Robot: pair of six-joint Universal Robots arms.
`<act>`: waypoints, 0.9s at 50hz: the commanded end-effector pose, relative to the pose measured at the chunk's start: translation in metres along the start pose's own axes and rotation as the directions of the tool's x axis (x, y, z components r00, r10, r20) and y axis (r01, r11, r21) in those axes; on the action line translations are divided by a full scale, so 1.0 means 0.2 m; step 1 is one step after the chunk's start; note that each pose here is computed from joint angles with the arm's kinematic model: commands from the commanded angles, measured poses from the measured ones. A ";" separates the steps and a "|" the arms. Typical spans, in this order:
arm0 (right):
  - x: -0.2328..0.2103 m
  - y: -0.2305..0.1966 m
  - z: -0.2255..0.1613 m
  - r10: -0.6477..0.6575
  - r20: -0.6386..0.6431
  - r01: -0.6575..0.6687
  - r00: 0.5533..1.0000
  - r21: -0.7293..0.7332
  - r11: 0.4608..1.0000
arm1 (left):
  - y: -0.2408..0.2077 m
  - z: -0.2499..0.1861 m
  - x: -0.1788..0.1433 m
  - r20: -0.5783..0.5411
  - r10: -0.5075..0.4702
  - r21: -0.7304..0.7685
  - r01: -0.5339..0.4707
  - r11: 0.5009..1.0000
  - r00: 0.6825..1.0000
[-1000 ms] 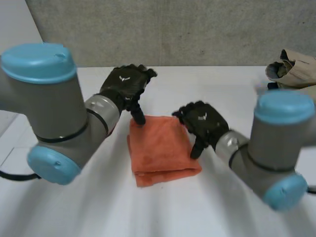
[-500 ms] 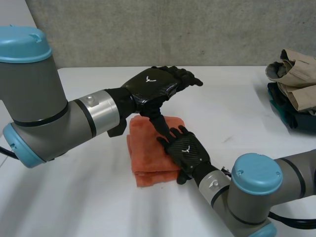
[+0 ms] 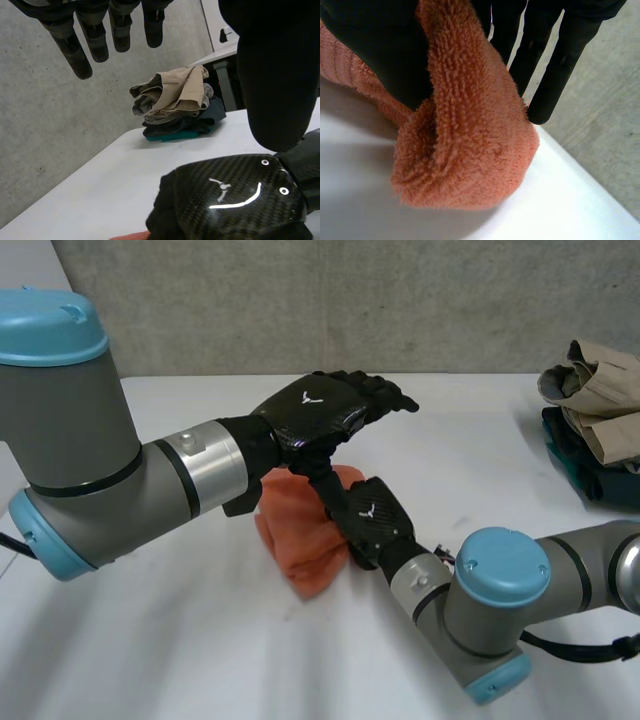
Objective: Fold the laundry.
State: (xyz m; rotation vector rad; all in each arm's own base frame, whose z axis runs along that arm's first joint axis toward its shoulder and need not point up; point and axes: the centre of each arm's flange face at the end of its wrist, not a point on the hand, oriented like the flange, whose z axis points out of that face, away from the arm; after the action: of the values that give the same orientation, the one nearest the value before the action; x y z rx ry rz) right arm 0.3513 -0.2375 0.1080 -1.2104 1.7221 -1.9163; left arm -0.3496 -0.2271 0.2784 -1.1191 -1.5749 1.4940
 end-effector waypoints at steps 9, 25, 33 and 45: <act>0.48 -0.35 0.18 -0.024 -0.218 0.073 0.976 0.220 0.973 | -0.24 -0.02 -0.05 0.037 0.038 0.130 -0.042 0.991 0.999; 1.61 -0.77 0.10 0.056 -0.541 0.220 0.839 0.432 0.874 | -0.40 -0.06 -0.03 0.030 0.028 0.208 -0.034 0.978 0.999; 2.17 -0.51 -0.14 0.146 -0.537 0.138 0.831 0.452 0.881 | -0.39 -0.05 0.03 0.003 0.025 0.202 -0.025 0.979 1.000; 2.44 0.52 -0.40 0.231 -0.547 -0.066 0.805 0.304 0.950 | -0.36 -0.03 0.07 -0.022 0.020 0.190 -0.016 0.982 1.000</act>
State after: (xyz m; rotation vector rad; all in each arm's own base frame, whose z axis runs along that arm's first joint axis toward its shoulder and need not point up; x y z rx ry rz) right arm 0.0183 -0.5411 0.2887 -0.4216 1.4799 -2.5477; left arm -0.3573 -0.2098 0.3518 -1.0394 -1.3724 1.6114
